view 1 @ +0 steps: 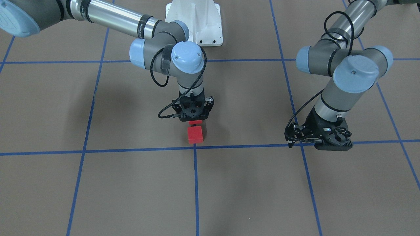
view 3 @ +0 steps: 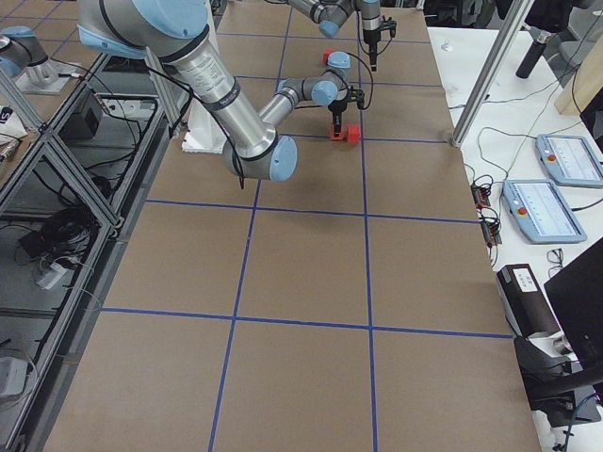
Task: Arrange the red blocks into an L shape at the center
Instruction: 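Lower the held cube against the center cube's side nearer the robot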
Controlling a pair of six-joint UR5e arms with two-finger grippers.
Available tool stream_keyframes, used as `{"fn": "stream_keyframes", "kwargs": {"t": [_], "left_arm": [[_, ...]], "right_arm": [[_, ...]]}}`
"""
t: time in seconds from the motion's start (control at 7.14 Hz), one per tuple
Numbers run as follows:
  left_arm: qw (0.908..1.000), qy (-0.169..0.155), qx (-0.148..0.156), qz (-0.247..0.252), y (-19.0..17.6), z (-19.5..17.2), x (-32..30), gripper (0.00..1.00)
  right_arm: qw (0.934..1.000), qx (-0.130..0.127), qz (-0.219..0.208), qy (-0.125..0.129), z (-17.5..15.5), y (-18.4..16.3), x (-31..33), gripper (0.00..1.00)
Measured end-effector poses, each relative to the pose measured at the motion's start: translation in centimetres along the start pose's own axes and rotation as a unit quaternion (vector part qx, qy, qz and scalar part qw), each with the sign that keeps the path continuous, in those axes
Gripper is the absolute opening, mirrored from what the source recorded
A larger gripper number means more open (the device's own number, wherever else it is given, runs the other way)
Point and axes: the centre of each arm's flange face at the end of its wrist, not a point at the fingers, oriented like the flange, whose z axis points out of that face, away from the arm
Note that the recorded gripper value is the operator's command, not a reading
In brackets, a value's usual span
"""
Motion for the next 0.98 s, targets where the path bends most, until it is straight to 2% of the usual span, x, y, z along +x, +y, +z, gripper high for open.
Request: {"fn": "stream_keyframes", "kwargs": {"t": [0.56,0.98], "left_arm": [[1.0000,0.002,0.001,0.000,-0.13,-0.19,0.30,1.00],[1.0000,0.000,0.000,-0.001,-0.08,-0.07,0.13,1.00]], "right_arm": [[1.0000,0.007,-0.001,0.007,0.46,-0.21,0.32,0.00],[0.9999,0.009,-0.005,0.003,0.69,-0.28,0.15,0.00]]}}
